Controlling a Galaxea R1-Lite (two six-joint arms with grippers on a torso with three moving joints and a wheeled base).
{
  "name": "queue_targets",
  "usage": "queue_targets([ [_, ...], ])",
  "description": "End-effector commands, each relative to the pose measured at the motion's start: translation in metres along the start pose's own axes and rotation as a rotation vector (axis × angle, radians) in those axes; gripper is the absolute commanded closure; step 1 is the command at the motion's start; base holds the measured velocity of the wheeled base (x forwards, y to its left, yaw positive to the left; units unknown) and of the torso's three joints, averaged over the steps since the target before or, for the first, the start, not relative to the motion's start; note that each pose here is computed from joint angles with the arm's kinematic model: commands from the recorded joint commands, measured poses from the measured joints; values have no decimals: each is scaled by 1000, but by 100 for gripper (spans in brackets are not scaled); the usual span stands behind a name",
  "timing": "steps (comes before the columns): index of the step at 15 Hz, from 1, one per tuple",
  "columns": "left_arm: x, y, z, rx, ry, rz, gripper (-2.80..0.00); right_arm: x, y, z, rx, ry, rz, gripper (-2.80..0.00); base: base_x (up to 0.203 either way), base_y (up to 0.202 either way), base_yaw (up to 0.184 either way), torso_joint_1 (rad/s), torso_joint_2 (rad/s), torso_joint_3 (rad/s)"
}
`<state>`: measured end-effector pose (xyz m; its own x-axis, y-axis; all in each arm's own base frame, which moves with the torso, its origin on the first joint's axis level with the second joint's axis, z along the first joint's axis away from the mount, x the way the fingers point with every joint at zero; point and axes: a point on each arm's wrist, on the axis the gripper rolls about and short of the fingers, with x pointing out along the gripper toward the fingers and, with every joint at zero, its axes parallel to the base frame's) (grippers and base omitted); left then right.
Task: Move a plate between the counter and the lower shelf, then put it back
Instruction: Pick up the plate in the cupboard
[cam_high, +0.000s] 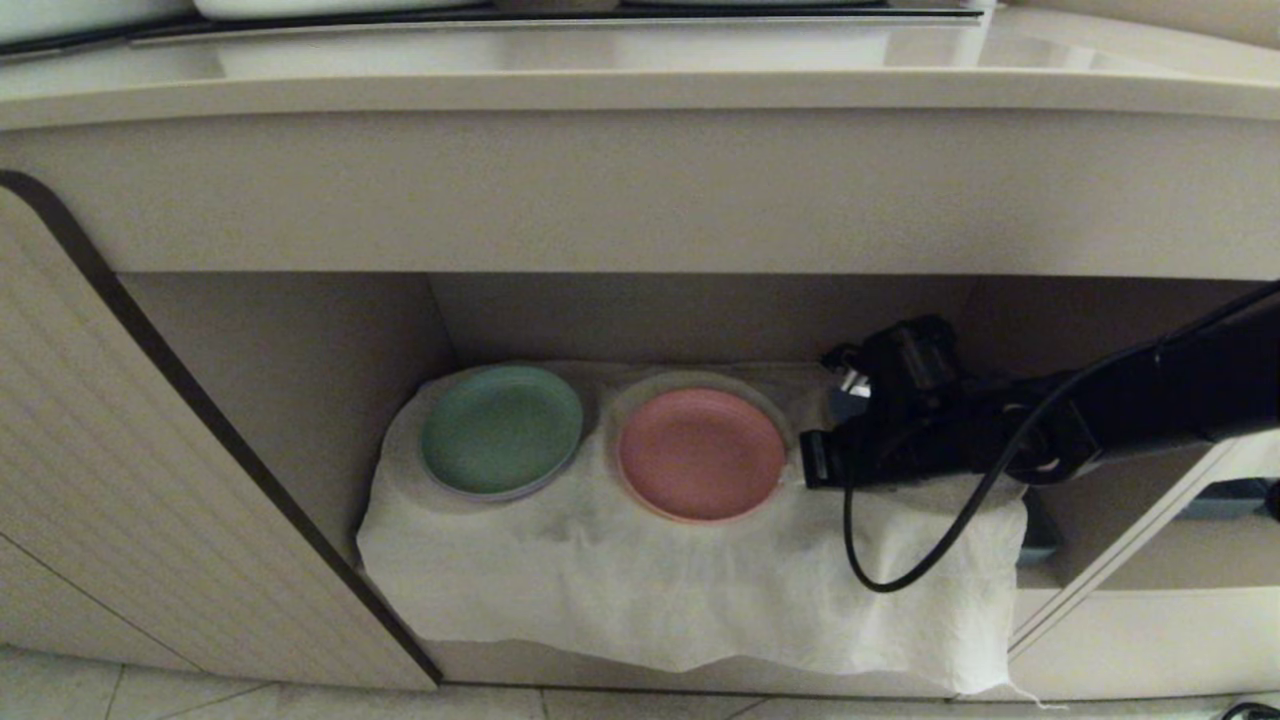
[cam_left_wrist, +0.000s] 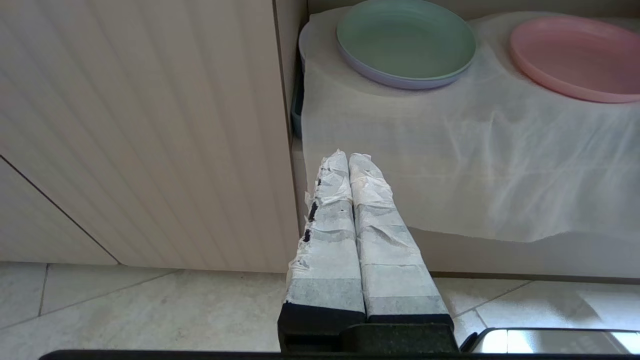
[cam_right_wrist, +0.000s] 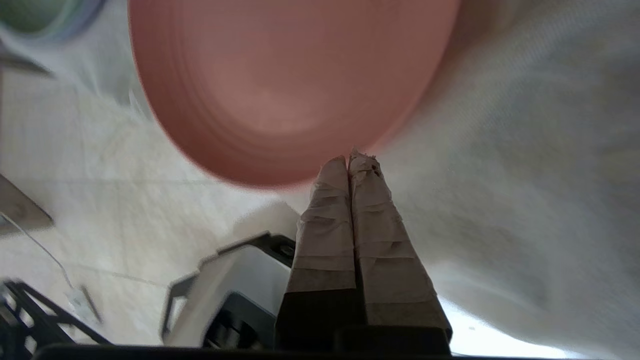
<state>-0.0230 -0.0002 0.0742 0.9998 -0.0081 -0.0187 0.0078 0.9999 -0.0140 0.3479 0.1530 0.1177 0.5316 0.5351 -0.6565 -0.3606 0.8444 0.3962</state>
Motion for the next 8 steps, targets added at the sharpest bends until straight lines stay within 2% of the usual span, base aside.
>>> queue_targets([
  [1, 0, 0, 0, 0, 0, 0, 0, 4, 3, 5, 12, -2, -3, 0, 0, 0, 0, 0, 0, 0],
  [8, 0, 0, 0, 0, 0, 0, 0, 7, 4, 12, 67, 21, -44, 0, 0, 0, 0, 0, 0, 0],
])
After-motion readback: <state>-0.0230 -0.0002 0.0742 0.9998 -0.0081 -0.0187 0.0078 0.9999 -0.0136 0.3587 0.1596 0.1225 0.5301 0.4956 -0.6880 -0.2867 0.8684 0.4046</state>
